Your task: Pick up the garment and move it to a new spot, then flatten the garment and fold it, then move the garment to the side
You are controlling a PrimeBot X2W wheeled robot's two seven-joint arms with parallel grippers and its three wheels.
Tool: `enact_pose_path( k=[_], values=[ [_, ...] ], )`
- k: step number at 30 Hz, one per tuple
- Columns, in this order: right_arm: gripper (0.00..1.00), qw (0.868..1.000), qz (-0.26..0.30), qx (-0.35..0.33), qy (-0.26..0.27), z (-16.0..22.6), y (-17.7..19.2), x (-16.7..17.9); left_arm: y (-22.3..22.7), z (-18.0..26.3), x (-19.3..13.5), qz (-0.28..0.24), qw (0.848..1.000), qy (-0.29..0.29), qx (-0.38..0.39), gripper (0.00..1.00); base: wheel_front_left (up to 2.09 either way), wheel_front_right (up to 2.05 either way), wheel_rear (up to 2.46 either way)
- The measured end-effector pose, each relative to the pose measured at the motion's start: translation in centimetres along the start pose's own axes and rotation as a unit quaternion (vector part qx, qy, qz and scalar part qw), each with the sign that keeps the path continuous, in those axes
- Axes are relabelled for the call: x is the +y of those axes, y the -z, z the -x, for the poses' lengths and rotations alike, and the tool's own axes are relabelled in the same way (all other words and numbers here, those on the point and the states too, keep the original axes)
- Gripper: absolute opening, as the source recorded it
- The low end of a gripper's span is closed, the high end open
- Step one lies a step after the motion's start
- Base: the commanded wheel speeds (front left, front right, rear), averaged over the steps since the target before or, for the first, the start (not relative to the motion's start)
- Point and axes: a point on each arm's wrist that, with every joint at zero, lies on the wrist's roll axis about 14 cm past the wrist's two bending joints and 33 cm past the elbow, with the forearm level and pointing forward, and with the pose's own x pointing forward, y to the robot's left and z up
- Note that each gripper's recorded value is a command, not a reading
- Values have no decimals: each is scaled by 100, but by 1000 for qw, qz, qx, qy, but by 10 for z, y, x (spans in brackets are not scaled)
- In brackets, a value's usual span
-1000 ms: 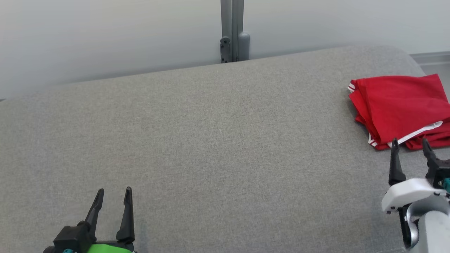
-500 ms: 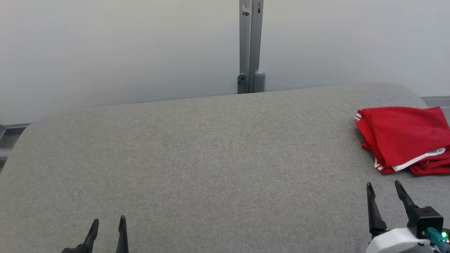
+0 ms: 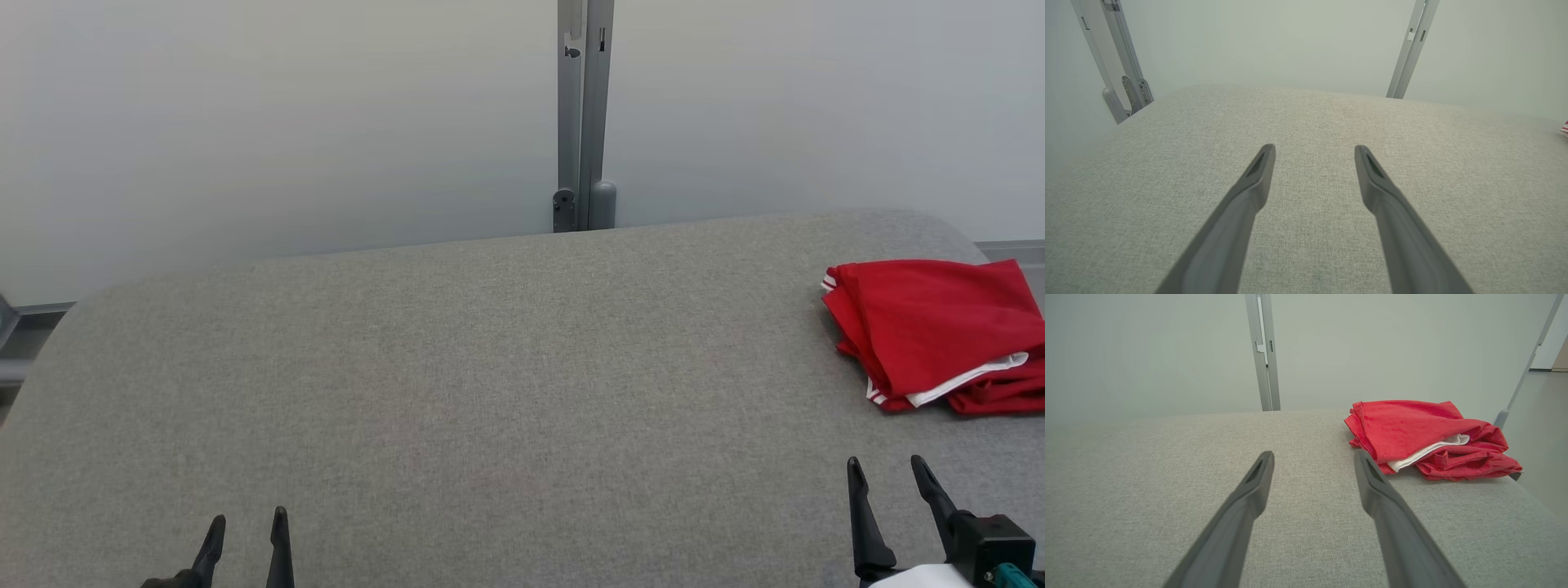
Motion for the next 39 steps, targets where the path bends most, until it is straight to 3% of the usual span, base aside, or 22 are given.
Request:
enact_pose_path(
  k=[39],
  values=[
    [100, 1000, -14, 12, -11, 1, 8, 9, -10, -11, -3, 0, 1000, 7, -13, 100, 0, 0, 0]
  ],
)
